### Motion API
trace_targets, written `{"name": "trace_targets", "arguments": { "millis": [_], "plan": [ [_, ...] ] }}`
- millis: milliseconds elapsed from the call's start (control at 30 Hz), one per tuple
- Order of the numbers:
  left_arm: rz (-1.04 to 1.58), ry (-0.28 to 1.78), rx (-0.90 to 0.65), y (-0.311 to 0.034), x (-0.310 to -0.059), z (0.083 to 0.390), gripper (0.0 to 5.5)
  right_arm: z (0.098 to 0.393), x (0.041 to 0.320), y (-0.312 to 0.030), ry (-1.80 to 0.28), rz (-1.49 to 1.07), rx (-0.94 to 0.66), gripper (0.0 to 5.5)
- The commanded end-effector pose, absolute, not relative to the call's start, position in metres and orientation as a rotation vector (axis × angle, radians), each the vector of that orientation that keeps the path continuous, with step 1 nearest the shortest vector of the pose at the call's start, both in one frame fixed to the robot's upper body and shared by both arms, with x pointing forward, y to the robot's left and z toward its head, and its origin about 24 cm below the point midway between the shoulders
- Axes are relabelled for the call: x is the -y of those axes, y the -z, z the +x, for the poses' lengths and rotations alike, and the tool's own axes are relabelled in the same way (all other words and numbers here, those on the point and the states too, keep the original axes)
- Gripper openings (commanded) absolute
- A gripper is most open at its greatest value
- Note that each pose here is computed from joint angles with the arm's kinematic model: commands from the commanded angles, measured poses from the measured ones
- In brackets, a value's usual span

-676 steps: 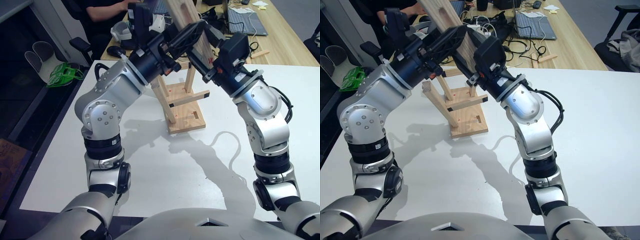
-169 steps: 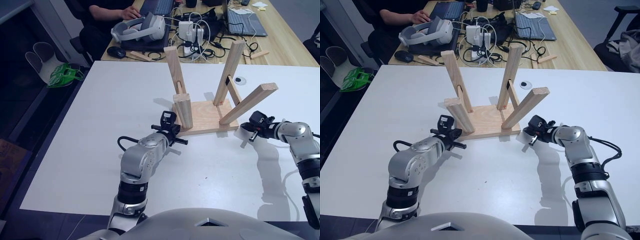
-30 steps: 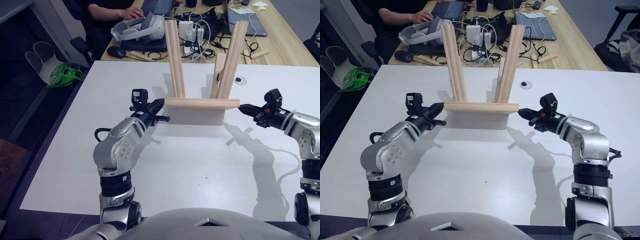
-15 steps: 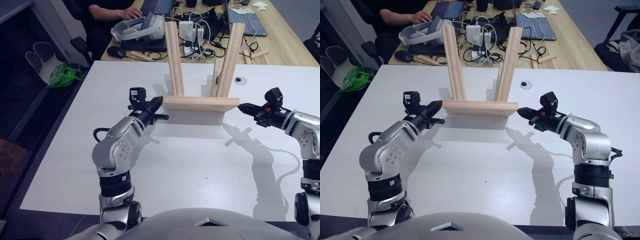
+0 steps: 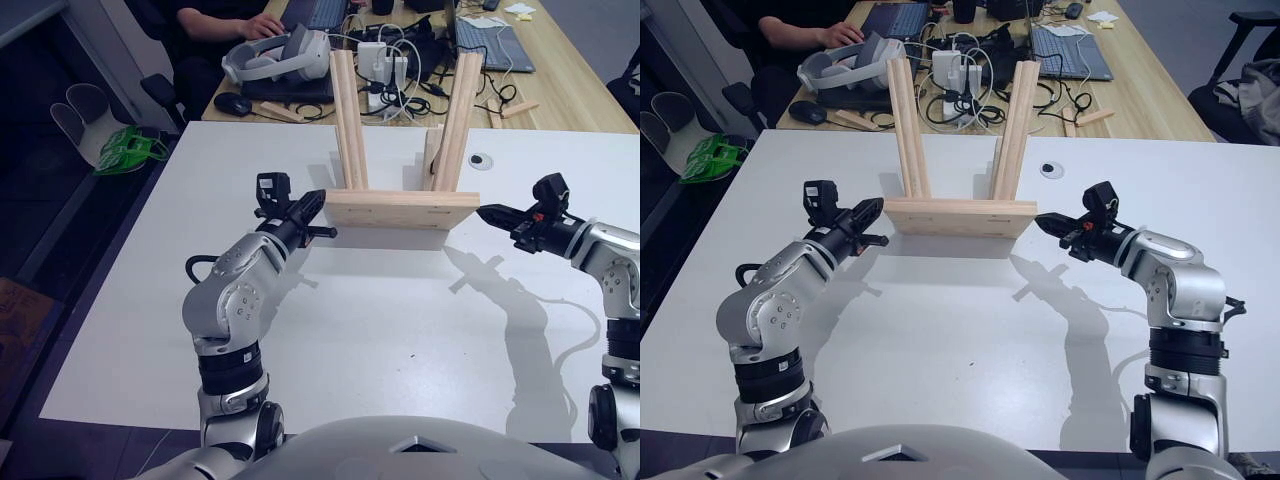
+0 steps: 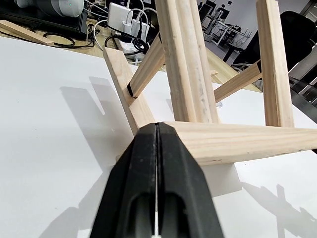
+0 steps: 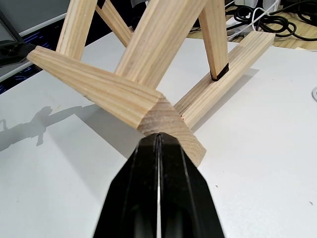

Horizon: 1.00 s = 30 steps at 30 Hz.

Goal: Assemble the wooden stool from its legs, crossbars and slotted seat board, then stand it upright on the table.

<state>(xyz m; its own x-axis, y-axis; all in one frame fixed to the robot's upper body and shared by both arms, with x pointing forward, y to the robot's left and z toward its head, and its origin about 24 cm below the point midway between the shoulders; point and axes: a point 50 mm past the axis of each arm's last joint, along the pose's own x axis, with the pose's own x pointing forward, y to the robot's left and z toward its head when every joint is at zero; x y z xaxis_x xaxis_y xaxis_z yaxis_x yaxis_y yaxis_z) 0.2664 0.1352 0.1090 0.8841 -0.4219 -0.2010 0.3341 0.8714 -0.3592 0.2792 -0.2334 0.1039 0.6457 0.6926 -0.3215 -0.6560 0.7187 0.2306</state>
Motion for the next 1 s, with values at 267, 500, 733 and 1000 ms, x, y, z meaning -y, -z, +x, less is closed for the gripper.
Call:
{"name": "trace_targets", "arguments": {
  "millis": [267, 500, 733, 1000],
  "plan": [
    [-0.456, 0.781, -0.248, -0.129, -0.085, 0.252, 0.04, 0.273, 0.181, -0.119, -1.079, 0.187, -0.315, 0.00],
    [-0.418, 0.839, -0.284, -0.126, -0.093, 0.241, 0.04, 0.251, 0.176, -0.120, -1.168, 0.173, -0.363, 0.00],
    [-0.368, 0.901, -0.318, -0.126, -0.111, 0.221, 0.04, 0.227, 0.168, -0.115, -1.205, 0.207, -0.401, 0.00],
    [-0.403, 0.964, -0.299, -0.133, -0.124, 0.208, 0.04, 0.224, 0.179, -0.117, -1.203, 0.186, -0.423, 0.00]
  ]
}}
